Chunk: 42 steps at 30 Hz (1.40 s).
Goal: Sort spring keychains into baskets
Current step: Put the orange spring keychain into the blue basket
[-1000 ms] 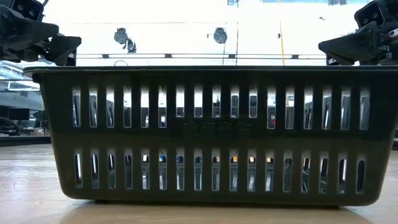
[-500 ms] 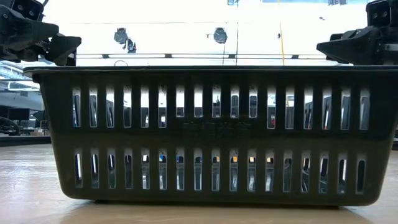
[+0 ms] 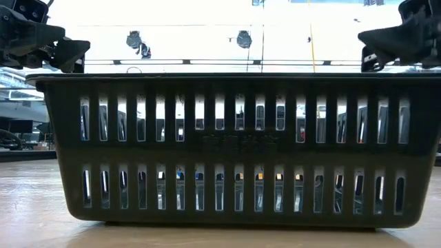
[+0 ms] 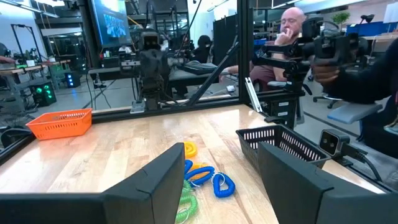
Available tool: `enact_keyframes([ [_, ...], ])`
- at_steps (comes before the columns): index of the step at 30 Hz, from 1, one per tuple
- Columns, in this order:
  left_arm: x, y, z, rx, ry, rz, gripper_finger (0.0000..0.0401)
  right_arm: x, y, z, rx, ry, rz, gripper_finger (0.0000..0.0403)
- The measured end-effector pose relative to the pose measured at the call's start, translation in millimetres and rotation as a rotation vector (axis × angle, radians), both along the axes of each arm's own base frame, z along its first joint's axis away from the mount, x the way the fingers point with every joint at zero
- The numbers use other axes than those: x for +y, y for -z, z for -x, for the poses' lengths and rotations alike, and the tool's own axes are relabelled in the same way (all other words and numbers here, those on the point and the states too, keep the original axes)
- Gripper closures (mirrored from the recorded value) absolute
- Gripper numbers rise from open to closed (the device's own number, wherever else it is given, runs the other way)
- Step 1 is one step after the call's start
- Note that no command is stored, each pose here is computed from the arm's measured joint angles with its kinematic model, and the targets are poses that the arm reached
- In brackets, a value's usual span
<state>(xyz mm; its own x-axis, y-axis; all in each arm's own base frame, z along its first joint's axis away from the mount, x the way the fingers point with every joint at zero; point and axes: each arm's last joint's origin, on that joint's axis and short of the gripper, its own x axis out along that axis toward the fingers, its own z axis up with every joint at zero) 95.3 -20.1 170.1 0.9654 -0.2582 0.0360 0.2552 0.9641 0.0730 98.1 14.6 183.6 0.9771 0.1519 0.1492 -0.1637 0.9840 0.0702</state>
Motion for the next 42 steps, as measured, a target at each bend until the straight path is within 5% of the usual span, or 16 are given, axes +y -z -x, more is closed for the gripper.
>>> enact_keyframes([
  [3, 0, 0, 0, 0.000, 0.000, 0.000, 0.0189, -1, -5, 1, -0.028, -0.009, -0.148, 0.0399],
  [11, 0, 0, 0, -0.001, 0.000, 0.000, 0.0189, -8, -8, 1, -0.080, 0.272, -0.079, 0.0399],
  [18, 0, 0, 0, -0.001, 0.000, 0.000, 0.0189, -6, -19, -5, -0.173, 0.220, -0.042, 0.0397],
  [24, 0, 0, 0, -0.001, 0.000, 0.000, 0.0189, 0, -29, -43, 0.151, 0.211, -0.050, 0.0326],
  [32, 0, 0, 0, 0.000, 0.000, 0.000, 0.0189, 21, -26, -116, 0.767, 0.209, 0.024, 0.0201],
  [42, 0, 0, 0, 0.000, 0.000, 0.000, 0.0189, 51, 20, -158, 0.983, 0.139, 0.164, 0.0206],
])
